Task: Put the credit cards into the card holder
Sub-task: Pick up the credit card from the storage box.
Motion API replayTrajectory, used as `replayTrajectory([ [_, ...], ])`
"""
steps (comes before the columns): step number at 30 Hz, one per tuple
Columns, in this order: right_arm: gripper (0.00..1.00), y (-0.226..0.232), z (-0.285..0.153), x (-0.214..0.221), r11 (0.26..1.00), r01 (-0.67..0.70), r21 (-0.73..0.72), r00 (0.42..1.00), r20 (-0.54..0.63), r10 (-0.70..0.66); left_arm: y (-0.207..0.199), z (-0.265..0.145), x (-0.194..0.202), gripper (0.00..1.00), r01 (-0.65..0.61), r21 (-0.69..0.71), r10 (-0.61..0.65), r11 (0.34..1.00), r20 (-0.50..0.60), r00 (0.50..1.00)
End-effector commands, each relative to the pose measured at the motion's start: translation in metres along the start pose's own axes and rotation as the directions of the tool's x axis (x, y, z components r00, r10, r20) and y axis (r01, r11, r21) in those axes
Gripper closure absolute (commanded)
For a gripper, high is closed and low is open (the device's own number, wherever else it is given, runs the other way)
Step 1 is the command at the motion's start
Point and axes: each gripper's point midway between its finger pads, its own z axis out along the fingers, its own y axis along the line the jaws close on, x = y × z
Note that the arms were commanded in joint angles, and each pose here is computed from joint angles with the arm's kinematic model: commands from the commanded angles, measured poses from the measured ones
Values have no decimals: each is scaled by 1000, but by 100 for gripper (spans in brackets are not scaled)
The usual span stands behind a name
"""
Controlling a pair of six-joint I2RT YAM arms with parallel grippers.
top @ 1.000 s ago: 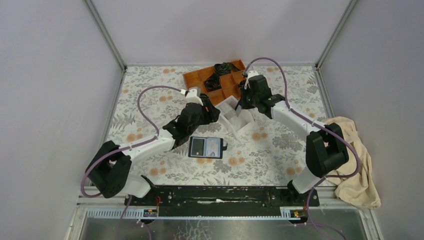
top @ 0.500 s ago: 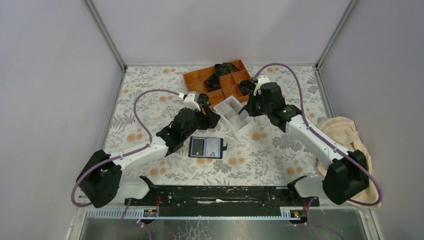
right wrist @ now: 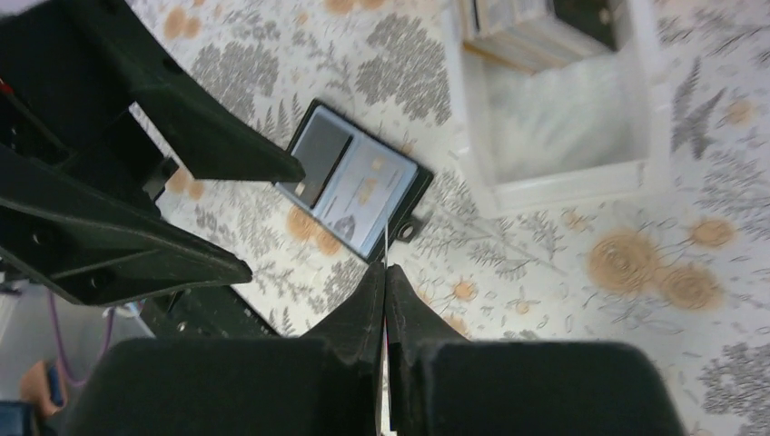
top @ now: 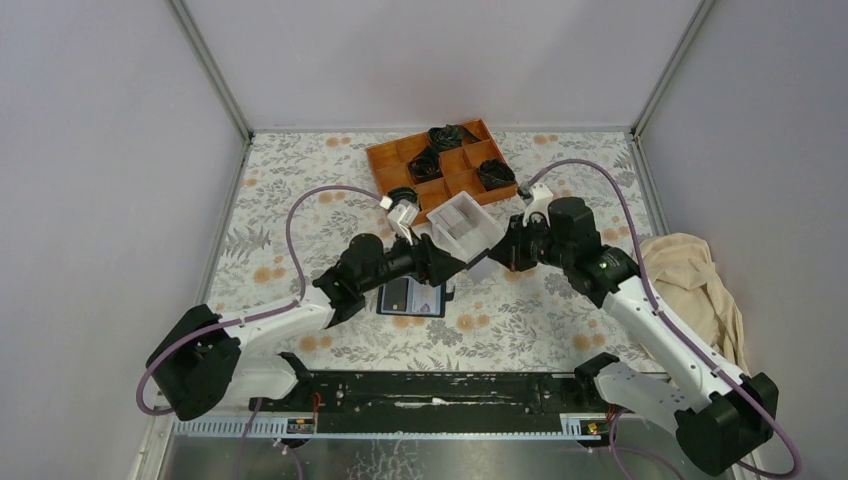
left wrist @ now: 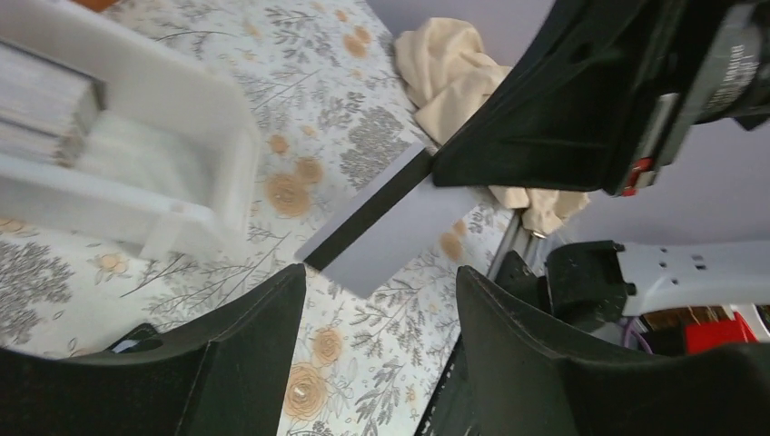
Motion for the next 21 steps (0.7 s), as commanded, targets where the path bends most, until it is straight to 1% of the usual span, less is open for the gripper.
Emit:
replayTrajectory([
  [1,100,26,-10,23,988,-53,-143,997,-60,44,-33,-4,-2,31,-64,184,63,981,13,998],
  [7,100,40,-18,37,970,-85,-227,994,-84,68,-34,-6,7,31,-83,210,88,974,-17,996],
  [10,100,48,-21,40,957,-98,-271,993,-91,76,-34,-5,14,31,-88,228,103,970,-52,993],
  [17,100,57,-25,41,939,-110,-325,992,-101,82,-34,-1,32,31,-77,273,114,959,-124,986],
  [21,100,59,-23,40,934,-112,-338,992,-100,83,-40,-3,40,32,-66,326,122,943,-154,981],
])
